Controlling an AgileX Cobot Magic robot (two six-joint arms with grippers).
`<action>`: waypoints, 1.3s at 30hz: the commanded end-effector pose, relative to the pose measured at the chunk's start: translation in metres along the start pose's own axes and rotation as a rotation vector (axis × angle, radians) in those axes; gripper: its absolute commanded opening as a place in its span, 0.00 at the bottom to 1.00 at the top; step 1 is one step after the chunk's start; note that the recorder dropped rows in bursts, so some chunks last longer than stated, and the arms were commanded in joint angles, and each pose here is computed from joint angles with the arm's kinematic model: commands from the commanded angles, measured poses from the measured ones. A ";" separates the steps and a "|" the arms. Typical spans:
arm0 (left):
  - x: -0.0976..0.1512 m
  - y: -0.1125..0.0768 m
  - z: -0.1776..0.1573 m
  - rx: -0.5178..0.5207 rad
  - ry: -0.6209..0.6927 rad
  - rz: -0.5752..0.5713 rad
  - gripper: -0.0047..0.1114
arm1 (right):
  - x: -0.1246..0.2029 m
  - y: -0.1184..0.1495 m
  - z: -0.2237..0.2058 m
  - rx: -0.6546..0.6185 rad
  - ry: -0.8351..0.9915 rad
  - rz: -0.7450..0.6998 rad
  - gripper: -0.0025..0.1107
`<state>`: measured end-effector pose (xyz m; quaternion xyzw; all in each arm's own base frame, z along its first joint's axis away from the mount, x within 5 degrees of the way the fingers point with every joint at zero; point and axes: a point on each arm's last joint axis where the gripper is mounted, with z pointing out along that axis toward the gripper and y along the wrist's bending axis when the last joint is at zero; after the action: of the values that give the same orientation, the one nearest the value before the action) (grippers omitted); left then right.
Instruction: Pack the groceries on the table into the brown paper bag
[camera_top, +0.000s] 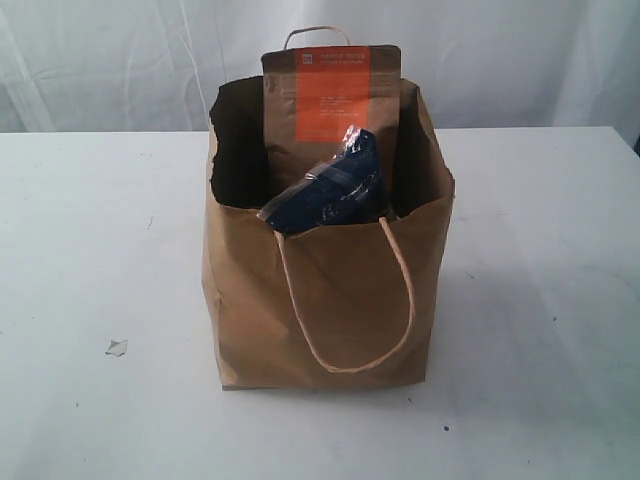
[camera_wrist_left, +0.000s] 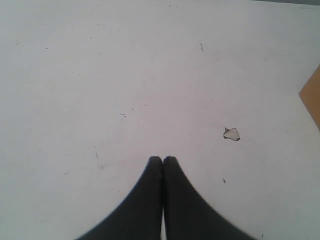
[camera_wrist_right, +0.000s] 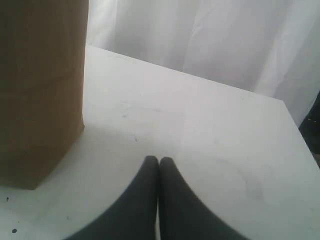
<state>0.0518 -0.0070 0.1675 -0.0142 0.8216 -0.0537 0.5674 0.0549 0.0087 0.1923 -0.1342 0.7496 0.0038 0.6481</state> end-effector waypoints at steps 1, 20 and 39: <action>0.001 0.000 0.000 0.000 -0.001 -0.007 0.04 | 0.001 0.000 0.000 0.009 -0.004 -0.004 0.02; 0.001 0.000 0.000 0.000 0.001 0.042 0.04 | 0.003 0.000 0.000 0.008 0.015 -0.002 0.02; 0.001 0.000 0.000 0.000 0.000 0.036 0.04 | 0.003 0.000 0.000 0.008 0.018 0.024 0.02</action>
<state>0.0518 -0.0070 0.1674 0.0038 0.8221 -0.0414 0.5678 0.0546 0.0082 0.1903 -0.1271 0.7581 0.0083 0.6395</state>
